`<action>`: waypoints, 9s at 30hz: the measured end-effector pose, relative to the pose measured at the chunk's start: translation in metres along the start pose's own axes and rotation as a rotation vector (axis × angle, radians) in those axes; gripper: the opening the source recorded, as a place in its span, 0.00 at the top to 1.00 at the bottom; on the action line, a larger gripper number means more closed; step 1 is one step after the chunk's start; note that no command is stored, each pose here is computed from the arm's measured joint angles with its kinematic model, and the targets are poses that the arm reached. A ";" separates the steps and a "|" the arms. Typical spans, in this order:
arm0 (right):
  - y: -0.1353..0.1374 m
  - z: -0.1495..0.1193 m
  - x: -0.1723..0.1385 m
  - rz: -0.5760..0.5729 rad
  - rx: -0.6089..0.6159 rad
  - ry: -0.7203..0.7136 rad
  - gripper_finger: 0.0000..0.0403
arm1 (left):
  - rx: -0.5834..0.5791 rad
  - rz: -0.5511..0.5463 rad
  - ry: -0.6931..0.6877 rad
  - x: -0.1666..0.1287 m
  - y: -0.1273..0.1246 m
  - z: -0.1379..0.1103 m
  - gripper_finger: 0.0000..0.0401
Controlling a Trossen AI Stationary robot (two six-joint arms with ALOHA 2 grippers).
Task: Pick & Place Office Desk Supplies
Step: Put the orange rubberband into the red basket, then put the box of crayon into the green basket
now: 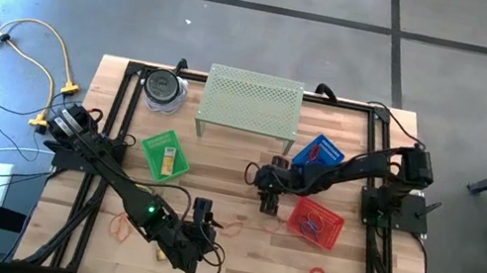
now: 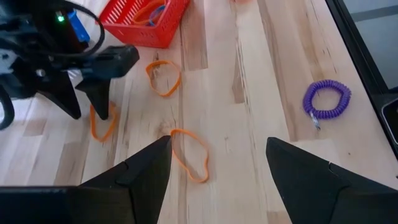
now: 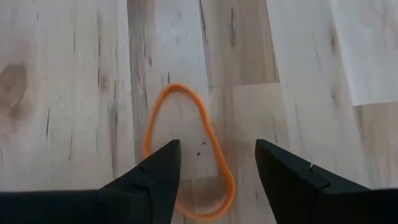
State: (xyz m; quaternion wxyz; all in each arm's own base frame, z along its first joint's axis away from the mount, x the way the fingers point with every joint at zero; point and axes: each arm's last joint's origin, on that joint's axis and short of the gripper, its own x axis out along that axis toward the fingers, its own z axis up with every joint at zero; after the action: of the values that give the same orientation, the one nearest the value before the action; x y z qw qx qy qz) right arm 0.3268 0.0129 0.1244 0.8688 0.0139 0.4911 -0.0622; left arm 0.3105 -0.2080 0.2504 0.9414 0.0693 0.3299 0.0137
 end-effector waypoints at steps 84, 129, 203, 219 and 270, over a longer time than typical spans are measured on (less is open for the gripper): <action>0.148 -0.071 -0.203 -0.352 0.044 0.143 1.00 | -0.048 -0.006 0.010 -0.003 -0.004 -0.003 0.37; 0.074 -0.117 -0.153 -0.095 0.348 0.043 0.98 | -0.059 -0.008 0.029 0.000 0.001 -0.002 0.37; 0.046 0.040 -0.204 0.174 -0.668 -0.999 0.69 | -0.091 0.024 0.880 -0.076 0.061 -0.069 0.37; 0.030 0.051 -0.184 0.369 -0.553 -0.980 0.69 | 0.104 -0.033 0.764 -0.118 0.106 -0.073 0.37; 0.120 0.045 -0.134 0.275 -0.256 -1.030 0.69 | -0.165 -0.088 0.673 -0.103 0.100 -0.196 0.37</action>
State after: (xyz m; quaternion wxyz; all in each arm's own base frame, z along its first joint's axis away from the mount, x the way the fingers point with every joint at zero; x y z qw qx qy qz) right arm 0.3113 0.1403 0.2580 0.9917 -0.0603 -0.0006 0.1136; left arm 0.1098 -0.0924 0.1764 0.7818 -0.0297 0.6224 0.0216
